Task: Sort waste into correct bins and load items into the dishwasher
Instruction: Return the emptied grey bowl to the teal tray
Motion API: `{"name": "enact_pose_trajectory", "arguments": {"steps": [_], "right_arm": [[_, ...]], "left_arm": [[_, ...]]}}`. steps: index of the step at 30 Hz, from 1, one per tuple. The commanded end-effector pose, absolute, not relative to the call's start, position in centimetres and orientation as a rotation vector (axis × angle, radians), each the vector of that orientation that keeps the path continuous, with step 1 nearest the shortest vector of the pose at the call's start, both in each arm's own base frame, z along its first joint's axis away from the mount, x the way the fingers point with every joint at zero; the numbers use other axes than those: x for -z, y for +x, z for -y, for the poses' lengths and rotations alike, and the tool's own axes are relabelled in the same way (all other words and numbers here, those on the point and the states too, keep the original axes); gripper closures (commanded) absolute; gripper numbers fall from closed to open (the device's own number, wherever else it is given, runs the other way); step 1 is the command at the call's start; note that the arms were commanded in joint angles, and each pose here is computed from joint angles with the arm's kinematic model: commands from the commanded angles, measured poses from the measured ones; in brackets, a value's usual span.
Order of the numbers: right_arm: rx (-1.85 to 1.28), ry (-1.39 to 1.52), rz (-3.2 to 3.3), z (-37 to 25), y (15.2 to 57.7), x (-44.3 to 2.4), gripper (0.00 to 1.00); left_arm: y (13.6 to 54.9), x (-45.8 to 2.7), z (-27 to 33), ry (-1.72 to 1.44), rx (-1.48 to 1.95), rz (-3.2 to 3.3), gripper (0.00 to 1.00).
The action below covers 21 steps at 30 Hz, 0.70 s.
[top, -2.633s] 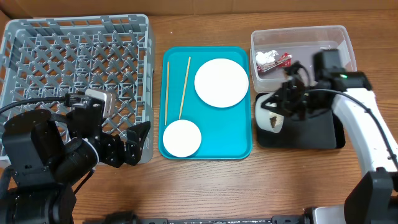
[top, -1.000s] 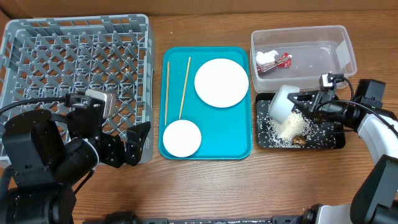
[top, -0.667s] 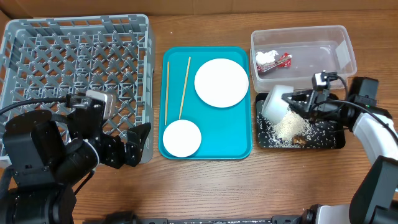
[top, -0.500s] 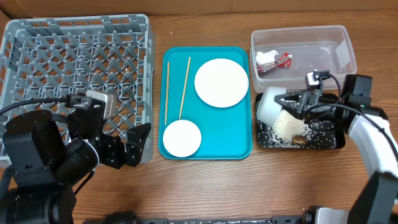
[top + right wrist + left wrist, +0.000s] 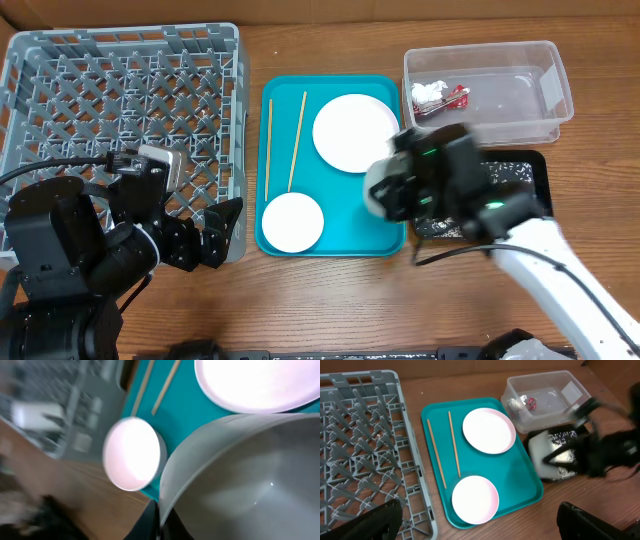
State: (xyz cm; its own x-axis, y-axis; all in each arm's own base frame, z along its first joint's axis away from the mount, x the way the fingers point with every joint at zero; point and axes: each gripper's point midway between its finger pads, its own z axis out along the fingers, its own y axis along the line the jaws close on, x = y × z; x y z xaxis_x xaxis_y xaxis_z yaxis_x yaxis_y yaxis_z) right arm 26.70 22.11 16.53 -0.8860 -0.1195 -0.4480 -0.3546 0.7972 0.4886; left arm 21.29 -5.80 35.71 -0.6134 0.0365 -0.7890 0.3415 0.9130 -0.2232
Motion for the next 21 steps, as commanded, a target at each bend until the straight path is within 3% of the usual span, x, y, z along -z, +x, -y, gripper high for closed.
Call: {"name": "enact_pose_trajectory", "arguments": {"steps": [1, 8, 9, 11, 12, 13, 14, 16, 20, 21], "right_arm": [[-0.459, -0.406, -2.595, -22.2, 27.7, -13.8, 0.96], [-0.376, -0.545, -2.677, -24.9, 27.1, -8.7, 0.96], [-0.367, -0.547, -2.691, -24.9, 27.1, -8.1, 0.89], [-0.36, -0.548, -2.701, -24.9, 27.1, -7.7, 0.87], [-0.362, -0.546, -2.698, -24.9, 27.2, -8.1, 0.87], [-0.37, -0.54, -2.687, -25.1, 27.4, -8.8, 0.8], [-0.381, -0.536, -2.671, -25.3, 27.7, -9.7, 0.65], [-0.417, -0.497, -2.635, -25.8, 28.3, -12.2, 0.6], [-0.507, -0.379, -2.545, -26.4, 29.6, -18.2, 0.51], [-0.522, -0.358, -2.518, -26.3, 29.9, -19.7, 0.44]], "left_arm": [[21.2, -35.9, 5.7, 0.261, 0.442, -2.195, 0.0], [21.2, -35.9, 5.7, 0.261, 0.443, -2.195, 0.0], [21.2, -35.9, 5.8, 0.261, 0.444, -2.195, 0.0], [21.2, -35.9, 5.8, 0.263, 0.447, -2.194, 0.0], [21.2, -36.0, 5.8, 0.263, 0.446, -2.192, 0.0], [21.3, -36.0, 5.8, 0.264, 0.45, -2.191, 0.0], [21.4, -36.0, 6.0, 0.267, 0.461, -2.189, 0.0], [21.8, -35.8, 6.2, 0.259, 0.494, -2.202, 0.0], [23.3, -34.5, 6.0, 0.184, 0.543, -2.274, 0.13], [23.8, -34.1, 5.8, 0.16, 0.551, -2.294, 0.15]]}}
